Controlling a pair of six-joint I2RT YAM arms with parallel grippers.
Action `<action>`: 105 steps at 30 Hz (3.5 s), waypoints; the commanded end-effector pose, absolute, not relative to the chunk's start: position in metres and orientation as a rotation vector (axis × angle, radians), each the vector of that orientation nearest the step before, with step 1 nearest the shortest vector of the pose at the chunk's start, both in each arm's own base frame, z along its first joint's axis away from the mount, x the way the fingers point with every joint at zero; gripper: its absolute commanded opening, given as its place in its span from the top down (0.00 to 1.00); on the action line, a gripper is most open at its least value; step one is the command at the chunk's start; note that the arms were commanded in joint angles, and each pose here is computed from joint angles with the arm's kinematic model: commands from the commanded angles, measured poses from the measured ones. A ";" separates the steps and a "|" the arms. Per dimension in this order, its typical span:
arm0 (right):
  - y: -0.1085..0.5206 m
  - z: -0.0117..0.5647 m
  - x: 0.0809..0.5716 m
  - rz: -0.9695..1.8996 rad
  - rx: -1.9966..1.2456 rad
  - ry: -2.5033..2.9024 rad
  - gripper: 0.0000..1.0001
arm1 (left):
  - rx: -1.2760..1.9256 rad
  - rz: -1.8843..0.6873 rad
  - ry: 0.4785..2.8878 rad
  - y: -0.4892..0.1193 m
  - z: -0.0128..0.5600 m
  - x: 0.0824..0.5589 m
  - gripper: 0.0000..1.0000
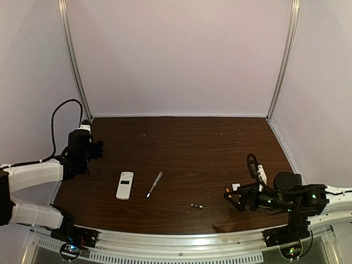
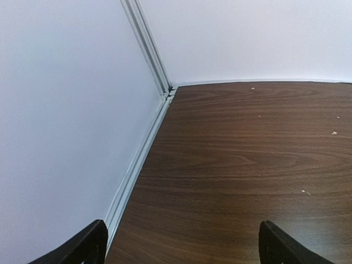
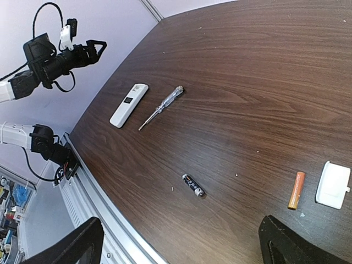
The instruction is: Unload the batteries from the remote control
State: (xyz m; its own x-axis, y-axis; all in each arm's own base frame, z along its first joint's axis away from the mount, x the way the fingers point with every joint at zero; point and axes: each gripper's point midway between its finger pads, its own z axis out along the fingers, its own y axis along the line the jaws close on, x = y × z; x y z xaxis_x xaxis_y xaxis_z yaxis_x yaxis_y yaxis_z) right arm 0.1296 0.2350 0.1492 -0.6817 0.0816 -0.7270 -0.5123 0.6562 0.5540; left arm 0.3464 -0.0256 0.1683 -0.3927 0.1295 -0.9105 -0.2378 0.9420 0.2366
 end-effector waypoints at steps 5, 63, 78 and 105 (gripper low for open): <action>0.225 0.171 0.142 0.949 -0.346 1.948 0.00 | -0.074 0.402 1.789 -0.003 0.170 0.377 0.03; 0.042 0.300 0.256 -0.270 0.257 1.504 0.00 | 0.050 0.200 1.631 0.010 0.142 0.385 0.03; 0.023 0.224 0.344 -0.290 0.061 1.597 0.00 | 0.050 0.200 1.630 0.009 0.142 0.385 0.03; -0.011 0.144 0.380 -0.187 0.147 1.627 0.00 | 0.051 0.199 1.631 0.009 0.142 0.385 0.03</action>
State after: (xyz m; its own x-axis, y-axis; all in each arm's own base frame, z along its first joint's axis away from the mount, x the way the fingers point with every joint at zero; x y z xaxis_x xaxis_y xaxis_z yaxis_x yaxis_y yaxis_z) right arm 0.3692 -0.0082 0.1361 -0.0786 -0.0524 -0.9955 0.2006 0.9774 -0.0673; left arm 0.3852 0.0093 0.1351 -0.1078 0.1635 -0.9806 -0.0852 0.9812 0.1729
